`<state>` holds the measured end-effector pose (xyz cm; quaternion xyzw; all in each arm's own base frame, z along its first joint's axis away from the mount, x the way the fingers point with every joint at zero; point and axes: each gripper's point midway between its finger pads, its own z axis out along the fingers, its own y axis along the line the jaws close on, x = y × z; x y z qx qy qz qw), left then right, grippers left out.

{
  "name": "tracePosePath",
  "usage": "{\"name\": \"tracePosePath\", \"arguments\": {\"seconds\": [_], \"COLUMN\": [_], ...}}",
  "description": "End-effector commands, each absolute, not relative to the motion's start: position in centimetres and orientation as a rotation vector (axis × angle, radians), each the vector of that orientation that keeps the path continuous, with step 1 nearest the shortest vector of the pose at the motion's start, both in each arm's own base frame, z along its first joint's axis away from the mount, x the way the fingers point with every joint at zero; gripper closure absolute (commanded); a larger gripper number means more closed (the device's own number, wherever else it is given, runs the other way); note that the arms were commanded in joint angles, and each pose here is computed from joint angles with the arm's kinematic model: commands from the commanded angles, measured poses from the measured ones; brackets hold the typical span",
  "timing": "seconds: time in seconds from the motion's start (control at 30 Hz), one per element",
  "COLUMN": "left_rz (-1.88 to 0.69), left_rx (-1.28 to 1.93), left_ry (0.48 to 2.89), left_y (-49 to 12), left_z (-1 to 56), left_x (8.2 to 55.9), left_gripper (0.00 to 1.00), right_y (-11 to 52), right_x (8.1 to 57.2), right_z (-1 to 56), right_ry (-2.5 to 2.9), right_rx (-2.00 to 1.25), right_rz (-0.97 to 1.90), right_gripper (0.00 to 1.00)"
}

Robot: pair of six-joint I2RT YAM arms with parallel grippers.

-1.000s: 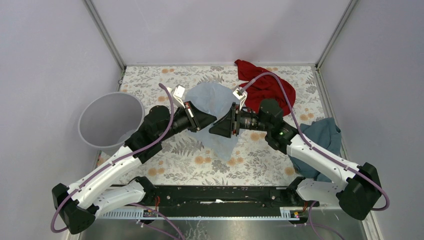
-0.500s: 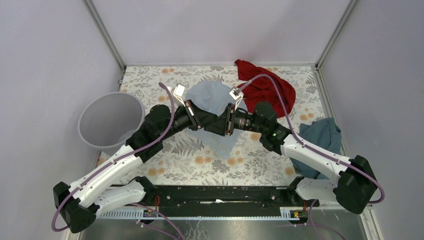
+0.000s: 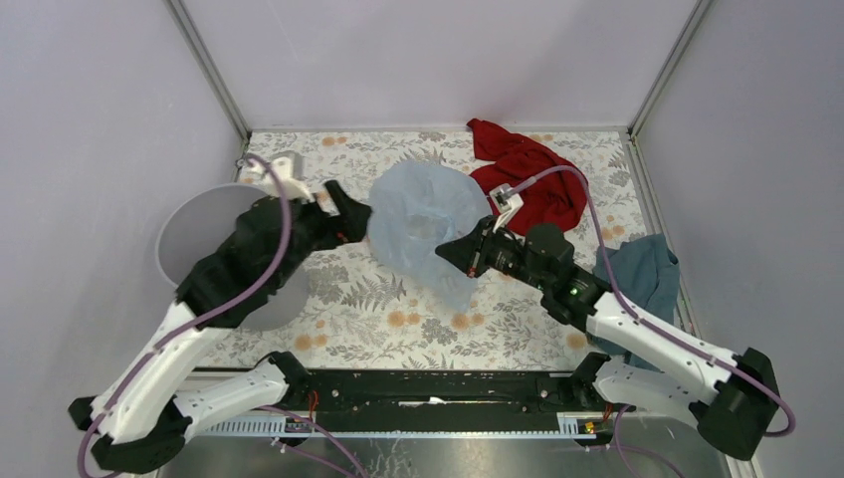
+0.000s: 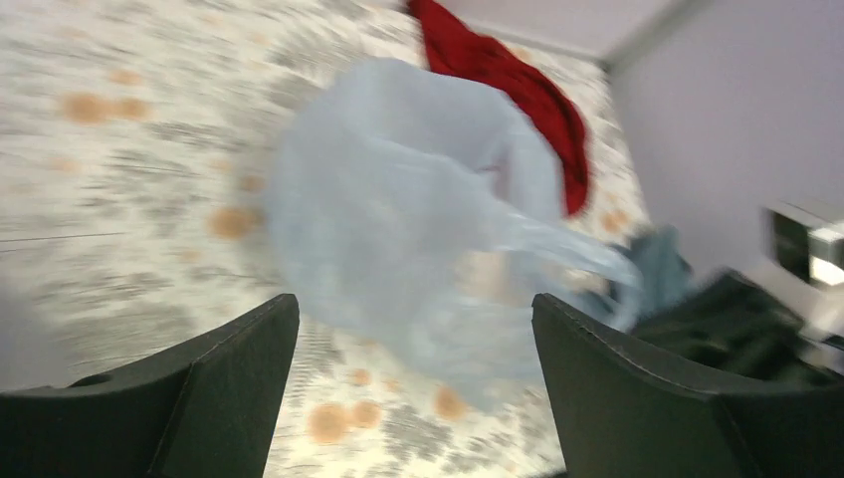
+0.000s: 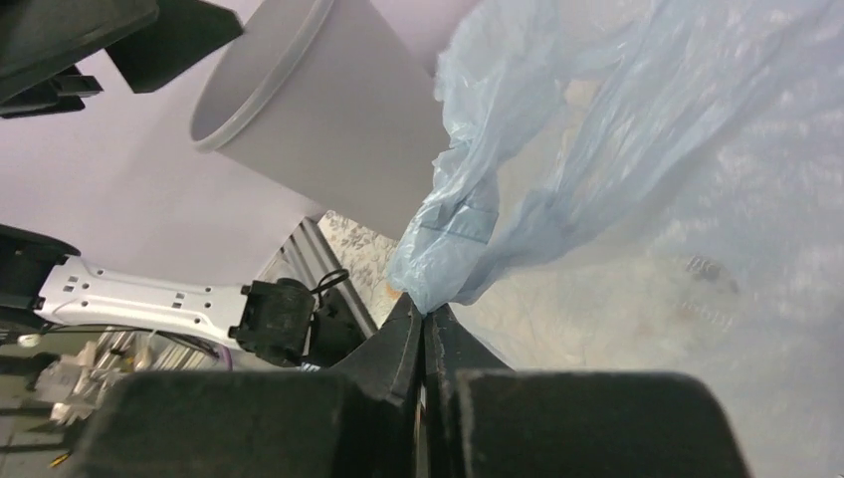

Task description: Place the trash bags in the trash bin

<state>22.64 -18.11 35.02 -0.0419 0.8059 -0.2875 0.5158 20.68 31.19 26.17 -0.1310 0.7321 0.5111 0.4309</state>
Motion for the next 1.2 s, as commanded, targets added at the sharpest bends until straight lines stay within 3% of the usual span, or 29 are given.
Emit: {"name": "tracePosePath", "arguments": {"seconds": [0.0,0.37,0.53,0.7,0.83,1.17], "left_rz": [-0.116,0.597,0.617,0.51,0.47,0.227], "left_rx": [-0.222,-0.341,-0.331,-0.295,-0.271,-0.084], "left_ry": [1.927,1.973,2.016,2.058,2.068,2.184], "left_y": [-7.0,-1.3,-1.6,-3.1,-3.5,-7.3], "left_z": [34.4,29.1,27.4,26.6,27.2,27.6], "left_x": [21.8,23.2,25.0,25.6,25.6,25.4], "left_gripper": [0.09,0.02,0.04,0.23,0.58,0.89], "right_y": [28.5,27.0,25.8,25.0,24.9,21.3], "right_x": [21.5,20.3,19.9,19.7,19.5,20.0], "right_z": [27.4,28.6,28.2,27.9,28.0,33.2], "right_ry": [1.767,1.752,1.76,1.763,1.762,1.694], "right_rx": [-0.289,-0.293,-0.277,-0.268,-0.277,-0.345], "right_rz": [1.121,1.106,1.075,1.052,1.05,0.813], "right_gripper": [1.0,1.0,1.0,1.0,1.0,1.0]}}
